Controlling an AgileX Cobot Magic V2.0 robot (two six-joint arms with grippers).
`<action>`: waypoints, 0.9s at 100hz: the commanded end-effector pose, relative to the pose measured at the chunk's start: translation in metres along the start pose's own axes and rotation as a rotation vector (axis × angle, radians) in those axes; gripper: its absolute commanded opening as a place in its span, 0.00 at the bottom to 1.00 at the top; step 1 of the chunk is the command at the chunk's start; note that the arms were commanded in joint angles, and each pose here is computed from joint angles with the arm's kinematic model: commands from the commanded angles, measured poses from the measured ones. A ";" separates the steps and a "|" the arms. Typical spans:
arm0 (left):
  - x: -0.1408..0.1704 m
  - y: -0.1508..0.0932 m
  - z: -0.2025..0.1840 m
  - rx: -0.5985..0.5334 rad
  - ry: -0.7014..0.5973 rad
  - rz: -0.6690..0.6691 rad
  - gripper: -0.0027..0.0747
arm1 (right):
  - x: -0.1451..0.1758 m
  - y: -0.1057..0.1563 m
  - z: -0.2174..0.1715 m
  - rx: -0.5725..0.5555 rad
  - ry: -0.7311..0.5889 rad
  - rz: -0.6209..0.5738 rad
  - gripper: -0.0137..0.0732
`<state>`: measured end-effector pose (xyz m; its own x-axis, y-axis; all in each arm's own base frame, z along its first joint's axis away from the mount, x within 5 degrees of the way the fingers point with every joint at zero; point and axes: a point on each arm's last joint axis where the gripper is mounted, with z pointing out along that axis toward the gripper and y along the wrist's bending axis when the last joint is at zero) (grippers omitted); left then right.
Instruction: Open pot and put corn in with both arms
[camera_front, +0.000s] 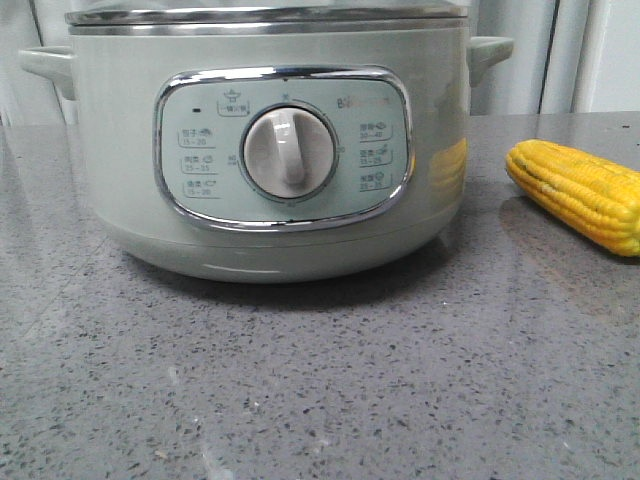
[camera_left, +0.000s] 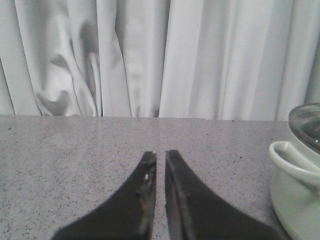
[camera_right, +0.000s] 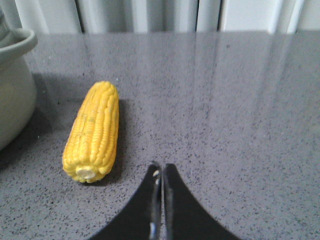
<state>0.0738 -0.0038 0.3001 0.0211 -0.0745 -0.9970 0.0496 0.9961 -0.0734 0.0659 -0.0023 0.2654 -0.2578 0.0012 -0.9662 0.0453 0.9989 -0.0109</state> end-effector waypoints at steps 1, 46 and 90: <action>-0.023 0.000 0.011 -0.008 -0.109 -0.016 0.01 | -0.024 -0.001 0.005 0.000 -0.046 0.023 0.10; -0.030 0.002 0.037 -0.024 -0.179 -0.019 0.54 | -0.021 -0.001 0.024 0.001 0.041 0.031 0.10; -0.047 -0.051 0.074 0.314 -0.163 -0.057 0.60 | -0.022 -0.002 0.024 0.001 0.034 0.031 0.10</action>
<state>0.1373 -0.0382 0.3298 0.0918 -0.1058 -0.9901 0.2674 0.9604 -0.0778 0.0902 -0.0036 0.2649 -0.3765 0.0358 -0.9257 0.0451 0.9988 0.0203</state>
